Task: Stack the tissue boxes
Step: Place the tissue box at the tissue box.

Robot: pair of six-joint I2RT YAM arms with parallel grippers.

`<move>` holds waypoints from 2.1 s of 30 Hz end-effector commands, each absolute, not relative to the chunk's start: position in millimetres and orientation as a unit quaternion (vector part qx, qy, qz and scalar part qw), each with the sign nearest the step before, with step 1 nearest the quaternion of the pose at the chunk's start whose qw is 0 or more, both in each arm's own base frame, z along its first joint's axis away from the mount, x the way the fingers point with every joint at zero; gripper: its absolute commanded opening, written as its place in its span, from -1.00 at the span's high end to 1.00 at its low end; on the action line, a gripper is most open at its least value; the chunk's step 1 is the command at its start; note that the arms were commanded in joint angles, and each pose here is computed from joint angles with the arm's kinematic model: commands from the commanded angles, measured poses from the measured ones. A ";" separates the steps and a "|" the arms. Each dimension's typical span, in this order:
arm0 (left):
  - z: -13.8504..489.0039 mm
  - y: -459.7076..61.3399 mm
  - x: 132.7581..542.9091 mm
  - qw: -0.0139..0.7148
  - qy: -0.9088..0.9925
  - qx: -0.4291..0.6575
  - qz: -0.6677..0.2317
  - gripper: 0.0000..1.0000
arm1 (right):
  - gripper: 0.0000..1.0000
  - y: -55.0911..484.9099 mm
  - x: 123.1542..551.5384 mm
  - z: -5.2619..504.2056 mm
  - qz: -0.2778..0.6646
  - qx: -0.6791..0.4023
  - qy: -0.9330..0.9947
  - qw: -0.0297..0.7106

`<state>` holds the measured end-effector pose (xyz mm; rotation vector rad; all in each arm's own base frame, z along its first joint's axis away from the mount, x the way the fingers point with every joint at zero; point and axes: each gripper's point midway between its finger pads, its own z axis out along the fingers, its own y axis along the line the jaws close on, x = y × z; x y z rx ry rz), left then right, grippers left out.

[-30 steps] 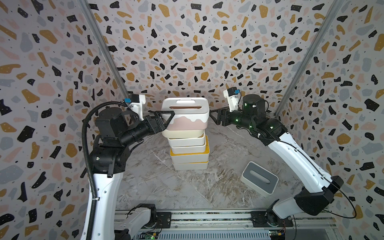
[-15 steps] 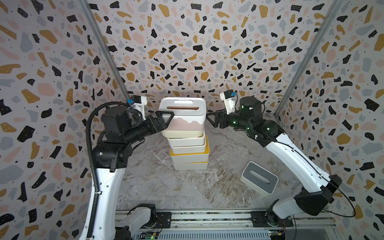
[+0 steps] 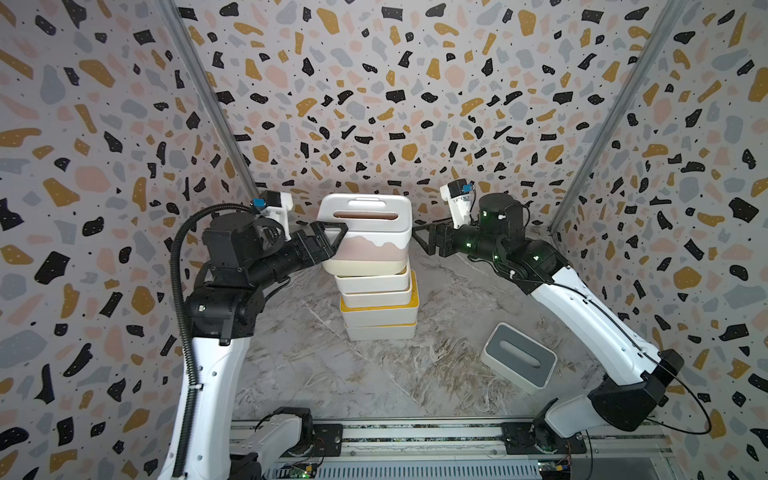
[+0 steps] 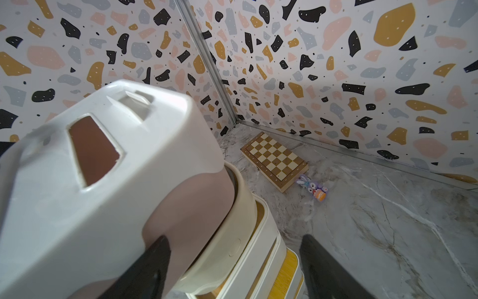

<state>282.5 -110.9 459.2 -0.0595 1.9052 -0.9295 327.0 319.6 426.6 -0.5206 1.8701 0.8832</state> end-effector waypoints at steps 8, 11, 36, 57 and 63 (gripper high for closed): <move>477.4 -105.1 271.2 0.521 0.768 -0.024 -0.372 -0.99 | -0.68 305.5 317.8 442.1 0.361 -0.205 0.758 0.503; 478.7 -105.4 270.7 0.522 0.766 -0.024 -0.374 -1.00 | -0.68 304.9 317.5 442.2 0.363 -0.205 0.758 0.503; 483.6 -128.1 275.7 0.498 0.747 0.011 -0.440 -0.96 | -0.70 331.3 342.4 449.4 0.373 -0.221 0.753 0.496; 487.5 -104.6 271.3 0.537 0.751 -0.031 -0.384 -1.00 | -0.79 297.4 333.8 441.7 0.350 -0.193 0.766 0.504; 487.6 -90.0 255.7 0.558 0.750 -0.051 -0.352 -1.00 | -0.81 261.8 333.8 425.6 0.311 -0.156 0.797 0.493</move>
